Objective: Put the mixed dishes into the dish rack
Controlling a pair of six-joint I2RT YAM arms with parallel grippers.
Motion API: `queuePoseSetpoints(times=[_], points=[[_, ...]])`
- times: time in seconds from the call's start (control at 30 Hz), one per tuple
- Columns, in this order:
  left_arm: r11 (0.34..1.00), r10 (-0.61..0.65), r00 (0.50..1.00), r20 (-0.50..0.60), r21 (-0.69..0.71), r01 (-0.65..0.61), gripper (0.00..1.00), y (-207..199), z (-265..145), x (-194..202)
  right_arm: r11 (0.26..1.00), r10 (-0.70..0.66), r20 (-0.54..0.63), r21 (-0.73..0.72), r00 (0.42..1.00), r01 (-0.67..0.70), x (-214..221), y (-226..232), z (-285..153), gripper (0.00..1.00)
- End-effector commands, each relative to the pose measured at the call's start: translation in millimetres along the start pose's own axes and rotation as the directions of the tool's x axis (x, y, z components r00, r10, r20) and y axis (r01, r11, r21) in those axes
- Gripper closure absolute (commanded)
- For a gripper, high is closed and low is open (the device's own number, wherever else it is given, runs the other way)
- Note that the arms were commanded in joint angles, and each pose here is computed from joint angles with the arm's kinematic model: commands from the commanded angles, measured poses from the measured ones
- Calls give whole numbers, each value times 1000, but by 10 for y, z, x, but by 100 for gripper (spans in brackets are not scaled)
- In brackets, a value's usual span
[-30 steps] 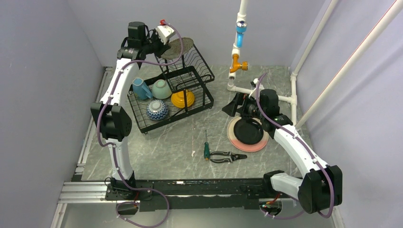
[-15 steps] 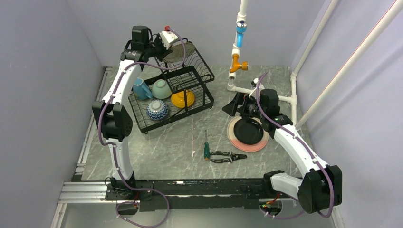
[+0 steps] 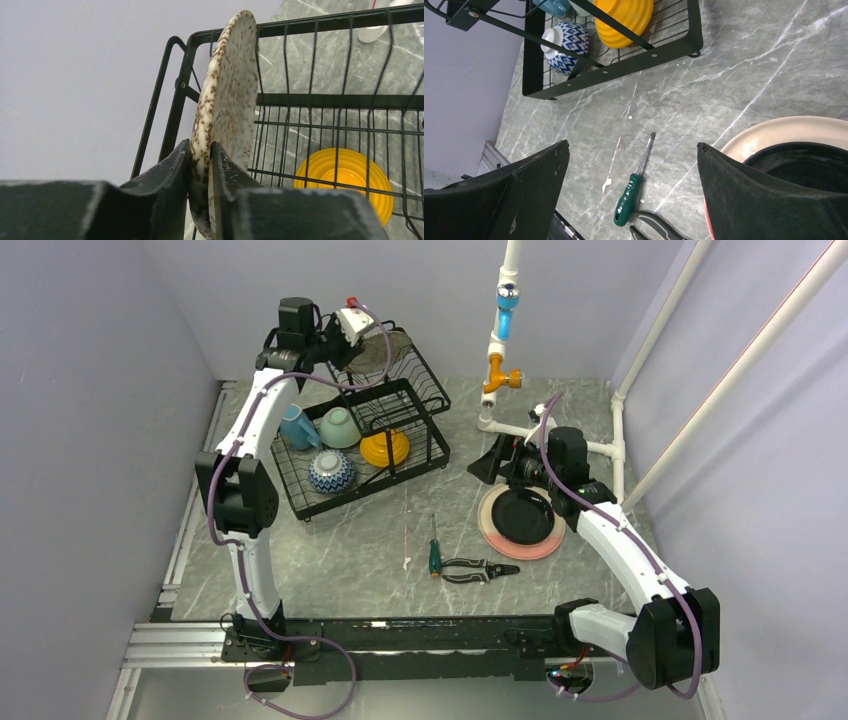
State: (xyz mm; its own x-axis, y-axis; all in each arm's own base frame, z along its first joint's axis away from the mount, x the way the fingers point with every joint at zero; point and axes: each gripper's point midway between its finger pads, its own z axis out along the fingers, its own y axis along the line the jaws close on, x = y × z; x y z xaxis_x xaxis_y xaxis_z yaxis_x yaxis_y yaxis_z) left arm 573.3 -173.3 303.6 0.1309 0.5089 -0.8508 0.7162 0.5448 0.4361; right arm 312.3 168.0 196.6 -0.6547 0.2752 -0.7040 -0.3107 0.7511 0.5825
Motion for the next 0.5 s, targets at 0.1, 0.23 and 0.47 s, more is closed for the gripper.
queuePoseSetpoints(times=[0.1, 0.23, 0.47], points=[[993, -27, 1000, -5, -119, 27, 63, 317, -214, -45, 999, -13, 43, -42, 999, 15, -132, 90, -2, 0], [992, -33, 999, 0, -122, 32, 53, 335, -259, -88, 999, -11, 46, -46, 999, 14, -139, 101, -4, 0], [990, -46, 999, 25, -131, 49, 40, 362, -375, -240, 999, -11, 46, -45, 999, 13, -145, 107, -12, 0]])
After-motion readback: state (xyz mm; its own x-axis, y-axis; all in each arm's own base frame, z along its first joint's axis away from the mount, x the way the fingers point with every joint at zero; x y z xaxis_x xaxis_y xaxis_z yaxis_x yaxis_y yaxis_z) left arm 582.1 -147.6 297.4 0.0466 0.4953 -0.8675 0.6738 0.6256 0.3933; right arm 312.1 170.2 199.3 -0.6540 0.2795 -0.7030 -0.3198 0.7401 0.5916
